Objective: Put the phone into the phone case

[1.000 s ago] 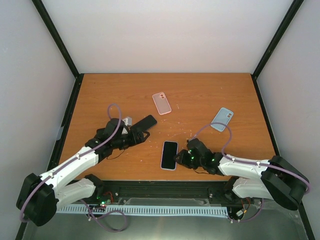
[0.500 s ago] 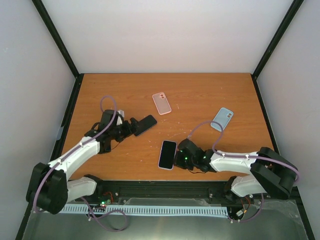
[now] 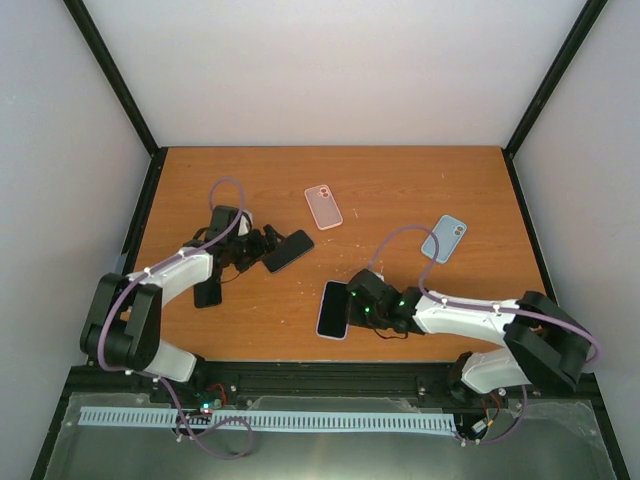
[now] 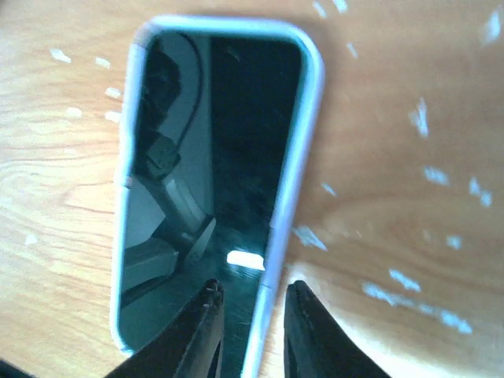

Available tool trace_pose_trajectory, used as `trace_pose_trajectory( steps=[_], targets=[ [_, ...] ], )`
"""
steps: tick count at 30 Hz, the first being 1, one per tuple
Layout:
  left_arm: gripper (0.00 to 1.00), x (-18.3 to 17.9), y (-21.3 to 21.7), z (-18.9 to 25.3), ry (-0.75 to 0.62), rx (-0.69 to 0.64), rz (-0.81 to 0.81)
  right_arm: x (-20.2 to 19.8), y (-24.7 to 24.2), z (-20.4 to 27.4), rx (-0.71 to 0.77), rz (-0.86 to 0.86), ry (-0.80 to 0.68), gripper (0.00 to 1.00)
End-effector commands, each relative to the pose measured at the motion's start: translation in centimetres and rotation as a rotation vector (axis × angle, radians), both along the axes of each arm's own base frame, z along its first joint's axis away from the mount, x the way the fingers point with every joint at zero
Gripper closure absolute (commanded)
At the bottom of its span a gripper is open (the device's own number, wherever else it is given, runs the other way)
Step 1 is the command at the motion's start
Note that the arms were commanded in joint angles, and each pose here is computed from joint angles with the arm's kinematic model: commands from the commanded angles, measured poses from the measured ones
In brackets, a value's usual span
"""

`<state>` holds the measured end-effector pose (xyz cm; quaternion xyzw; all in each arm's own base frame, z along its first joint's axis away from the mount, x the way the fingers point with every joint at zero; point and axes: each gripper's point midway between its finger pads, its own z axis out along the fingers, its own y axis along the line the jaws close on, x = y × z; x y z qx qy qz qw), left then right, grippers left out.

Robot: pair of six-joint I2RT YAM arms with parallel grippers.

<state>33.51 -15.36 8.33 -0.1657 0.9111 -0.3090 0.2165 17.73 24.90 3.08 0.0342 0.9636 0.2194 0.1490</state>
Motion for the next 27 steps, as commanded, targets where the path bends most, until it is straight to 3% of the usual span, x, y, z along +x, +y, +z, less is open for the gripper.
trace_pose_trajectory(
  steps=[1, 4, 9, 15, 19, 27],
  targets=[
    [0.01, 4.1, 0.3, 1.7, -0.138, 0.065, -0.003, 3.8, -0.5, 4.7, 0.012, 0.023, -0.193, 0.74],
    [0.02, 5.4, 1.2, 0.9, -0.153, 0.142, 0.013, 6.1, -1.9, 6.6, 0.07, 0.0, -0.241, 0.71],
    [0.02, 7.3, 2.3, 0.6, -0.183, 0.252, 0.022, 11.4, -8.3, 7.2, -0.023, -0.182, -0.273, 0.7],
    [0.01, 8.3, 1.6, 0.1, -0.176, 0.252, -0.018, 16.7, -16.6, 5.9, -0.147, -0.388, -0.236, 0.74],
    [0.01, 8.5, 1.3, -0.9, -0.152, 0.262, -0.042, 18.5, -21.7, 5.3, -0.226, -0.498, -0.201, 0.74],
    [0.02, 8.2, 1.3, -3.8, -0.054, 0.286, -0.073, 19.3, -27.6, 3.5, -0.212, -0.622, -0.134, 0.71]
  ],
)
